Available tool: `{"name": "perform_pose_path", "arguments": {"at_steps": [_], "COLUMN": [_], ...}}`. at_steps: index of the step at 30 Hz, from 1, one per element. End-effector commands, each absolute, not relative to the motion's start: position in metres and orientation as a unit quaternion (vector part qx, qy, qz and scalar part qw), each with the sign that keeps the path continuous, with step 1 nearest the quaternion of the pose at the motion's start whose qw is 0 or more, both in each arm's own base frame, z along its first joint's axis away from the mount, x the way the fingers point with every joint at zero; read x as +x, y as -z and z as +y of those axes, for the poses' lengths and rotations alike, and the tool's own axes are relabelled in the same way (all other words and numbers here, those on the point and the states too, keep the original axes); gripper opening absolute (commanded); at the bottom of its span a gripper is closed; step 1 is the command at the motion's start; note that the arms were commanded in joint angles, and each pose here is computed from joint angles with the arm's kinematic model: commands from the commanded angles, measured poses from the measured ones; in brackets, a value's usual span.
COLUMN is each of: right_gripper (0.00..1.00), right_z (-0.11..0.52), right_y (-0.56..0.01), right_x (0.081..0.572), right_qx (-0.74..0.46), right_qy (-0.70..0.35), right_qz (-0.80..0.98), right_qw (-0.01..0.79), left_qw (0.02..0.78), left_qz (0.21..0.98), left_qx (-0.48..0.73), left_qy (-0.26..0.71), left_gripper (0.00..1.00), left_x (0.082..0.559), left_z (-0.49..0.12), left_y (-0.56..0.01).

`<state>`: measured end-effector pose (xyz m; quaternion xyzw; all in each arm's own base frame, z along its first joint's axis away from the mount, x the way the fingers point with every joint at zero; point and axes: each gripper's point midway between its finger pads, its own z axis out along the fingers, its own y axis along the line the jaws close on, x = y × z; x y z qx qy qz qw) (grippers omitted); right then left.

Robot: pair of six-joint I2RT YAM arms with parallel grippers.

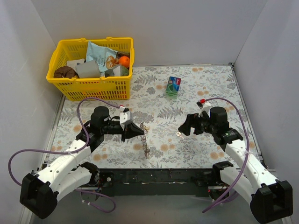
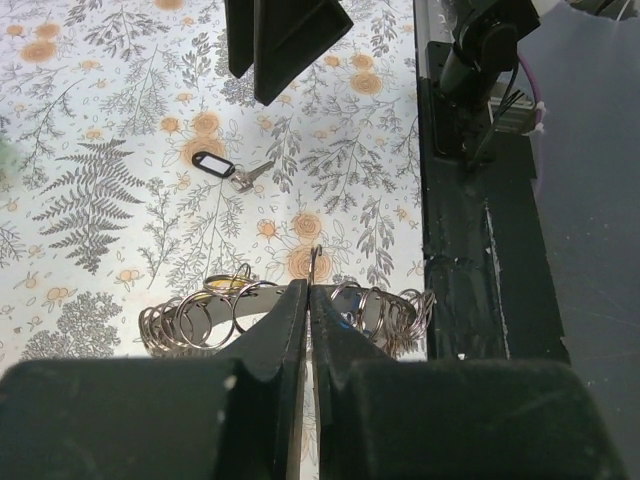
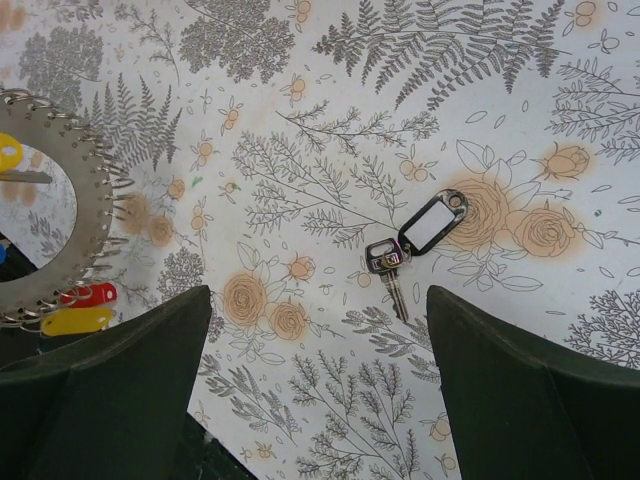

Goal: Put the keys on the keyring

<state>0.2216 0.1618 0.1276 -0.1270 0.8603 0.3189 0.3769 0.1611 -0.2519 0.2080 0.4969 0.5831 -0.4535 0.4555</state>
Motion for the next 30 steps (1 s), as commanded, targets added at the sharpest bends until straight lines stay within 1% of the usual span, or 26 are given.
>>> {"name": "perform_pose_path", "arguments": {"at_steps": [1,6,11,16,23,26,27,29,30], "right_gripper": [0.96,0.96,0.95,0.93,0.93,0.90,0.87,0.84,0.82], "right_z": [0.153,0.152,0.152,0.146,0.132,0.130,0.129,0.131,0.131], "right_y": [-0.129,-0.118,-0.113,-0.104,-0.094,-0.088,-0.086,-0.080,-0.078], "right_x": [0.233,0.233,0.237,0.240,0.238,0.238,0.238,0.239,0.240], "right_qx": [-0.122,-0.115,-0.107,-0.096,-0.079,-0.077,-0.077,-0.075,-0.075], "right_qy": [-0.291,-0.285,-0.280,-0.262,-0.224,-0.215,-0.214,-0.212,-0.213], "right_qz": [0.861,0.870,0.877,0.888,0.901,0.907,0.909,0.916,0.918], "right_qw": [0.399,0.386,0.375,0.365,0.363,0.352,0.349,0.332,0.327], "left_qw": [0.470,0.454,0.481,0.476,0.461,0.459,0.459,0.460,0.460], "left_qz": [0.545,0.554,0.537,0.528,0.542,0.540,0.541,0.542,0.542], "left_qx": [0.538,0.538,0.549,0.555,0.548,0.549,0.548,0.548,0.548], "left_qy": [0.439,0.445,0.424,0.433,0.440,0.443,0.443,0.441,0.442], "left_gripper": [0.00,0.00,0.00,0.00,0.00,0.00,0.00,0.00,0.00], "left_x": [0.165,0.162,0.168,0.163,0.163,0.162,0.162,0.162,0.161], "left_z": [-0.256,-0.256,-0.255,-0.256,-0.257,-0.257,-0.257,-0.256,-0.256], "left_y": [-0.215,-0.186,-0.195,-0.194,-0.186,-0.186,-0.186,-0.185,-0.185]}}
